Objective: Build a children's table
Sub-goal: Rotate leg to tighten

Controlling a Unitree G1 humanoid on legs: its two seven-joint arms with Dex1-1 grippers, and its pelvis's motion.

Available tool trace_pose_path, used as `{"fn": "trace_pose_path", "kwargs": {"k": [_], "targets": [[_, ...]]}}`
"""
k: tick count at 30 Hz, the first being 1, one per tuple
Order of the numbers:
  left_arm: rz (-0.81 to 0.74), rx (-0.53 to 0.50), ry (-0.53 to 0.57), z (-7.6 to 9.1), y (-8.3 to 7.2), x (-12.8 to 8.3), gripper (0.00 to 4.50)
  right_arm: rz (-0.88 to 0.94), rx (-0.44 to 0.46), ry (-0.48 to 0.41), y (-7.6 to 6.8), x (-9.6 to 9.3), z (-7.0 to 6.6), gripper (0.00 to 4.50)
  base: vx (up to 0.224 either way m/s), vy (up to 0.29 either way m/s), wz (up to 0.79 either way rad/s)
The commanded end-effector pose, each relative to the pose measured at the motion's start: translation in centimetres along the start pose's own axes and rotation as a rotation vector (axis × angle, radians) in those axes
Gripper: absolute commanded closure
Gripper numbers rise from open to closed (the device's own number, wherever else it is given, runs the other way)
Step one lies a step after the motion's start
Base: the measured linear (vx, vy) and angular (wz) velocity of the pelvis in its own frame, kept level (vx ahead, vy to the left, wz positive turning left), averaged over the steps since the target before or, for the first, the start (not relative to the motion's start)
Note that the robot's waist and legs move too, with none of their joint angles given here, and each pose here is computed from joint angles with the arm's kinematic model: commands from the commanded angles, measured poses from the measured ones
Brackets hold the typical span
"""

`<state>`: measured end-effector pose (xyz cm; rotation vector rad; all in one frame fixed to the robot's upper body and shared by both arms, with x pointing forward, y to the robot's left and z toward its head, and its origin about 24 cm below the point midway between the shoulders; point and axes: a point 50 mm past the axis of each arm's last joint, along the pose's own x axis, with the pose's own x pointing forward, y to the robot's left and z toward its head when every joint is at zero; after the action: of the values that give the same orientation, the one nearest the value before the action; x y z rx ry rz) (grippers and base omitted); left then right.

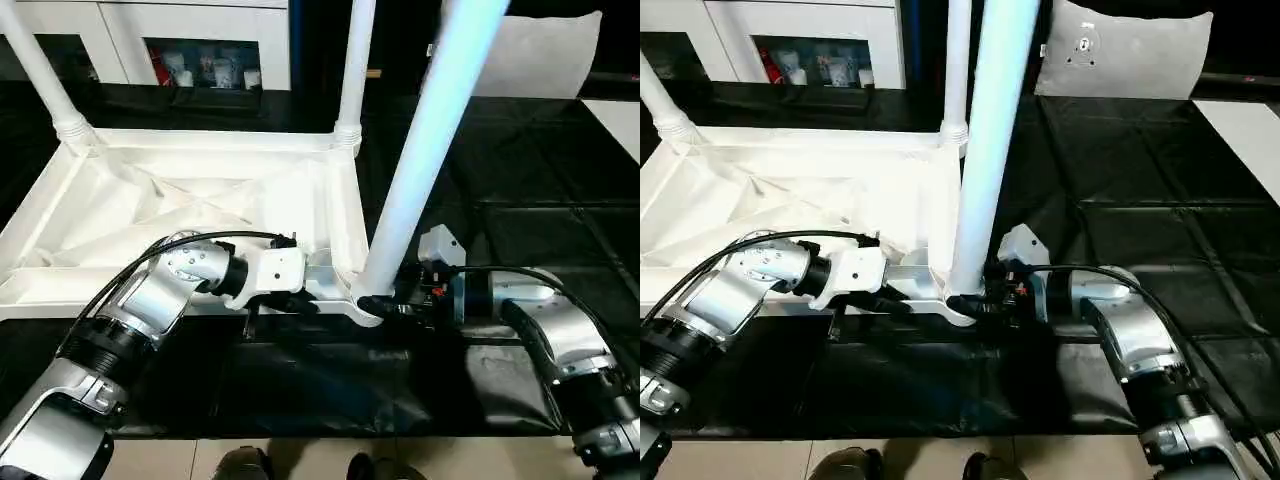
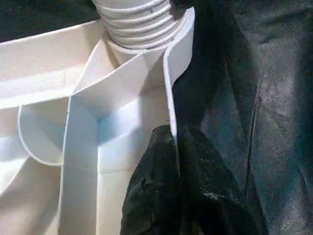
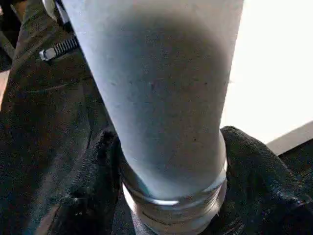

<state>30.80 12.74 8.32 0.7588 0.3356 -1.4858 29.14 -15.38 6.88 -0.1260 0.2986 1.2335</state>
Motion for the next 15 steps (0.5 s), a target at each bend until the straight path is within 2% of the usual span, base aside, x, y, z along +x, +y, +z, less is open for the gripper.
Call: {"fn": "trace_pose_path", "kwargs": {"k": [1, 2, 3, 5, 9, 10, 11, 13, 15], "targets": [[-0.035, -0.031, 0.025, -0.6, -0.9, 1.1, 4.5, 0.04, 0.054, -0.004, 1.0, 0.6, -0.7, 1.76, 0.0, 0.0, 0.0], [-0.035, -0.031, 0.025, -0.6, -0.9, 1.1, 4.5, 0.04, 0.054, -0.004, 1.0, 0.6, -0.7, 1.76, 0.0, 0.0, 0.0], [0.098, -0.135, -0.036, 0.1, -0.3, 2.0, 4.5, -0.094, 0.122, -0.021, 1.1, 1.7, -1.5, 1.76, 0.0, 0.0, 0.0], [0.202, -0.224, -0.085, 1.0, 0.0, 3.1, 4.5, -0.259, 0.173, -0.017, 0.7, 2.8, -2.3, 1.76, 0.0, 0.0, 0.0], [0.323, -0.345, -0.132, 2.2, 0.4, 4.8, 4.5, -0.457, 0.22, -0.042, 0.0, 4.2, -2.5, 1.76, 0.0, 0.0, 0.0], [0.323, -0.345, -0.132, 2.2, 0.4, 4.8, 4.5, -0.457, 0.22, -0.042, 0.0, 4.2, -2.5, 1.76, -0.051, 0.029, -0.07], [0.373, -0.41, -0.155, 3.0, 0.5, 6.0, 4.5, -0.582, 0.296, -0.071, -0.7, 4.9, -2.4, 1.76, 0.0, 0.0, 0.0], [0.444, -0.426, -0.155, 4.1, 0.9, 7.2, 4.5, -0.679, 0.347, -0.055, -1.2, 5.5, -2.5, 1.77, 0.0, 0.0, 0.0], [0.457, -0.427, -0.151, 4.3, 1.0, 7.4, 4.5, -0.695, 0.347, -0.046, -1.2, 5.6, -2.5, 1.77, 0.0, 0.0, 0.0]]}}
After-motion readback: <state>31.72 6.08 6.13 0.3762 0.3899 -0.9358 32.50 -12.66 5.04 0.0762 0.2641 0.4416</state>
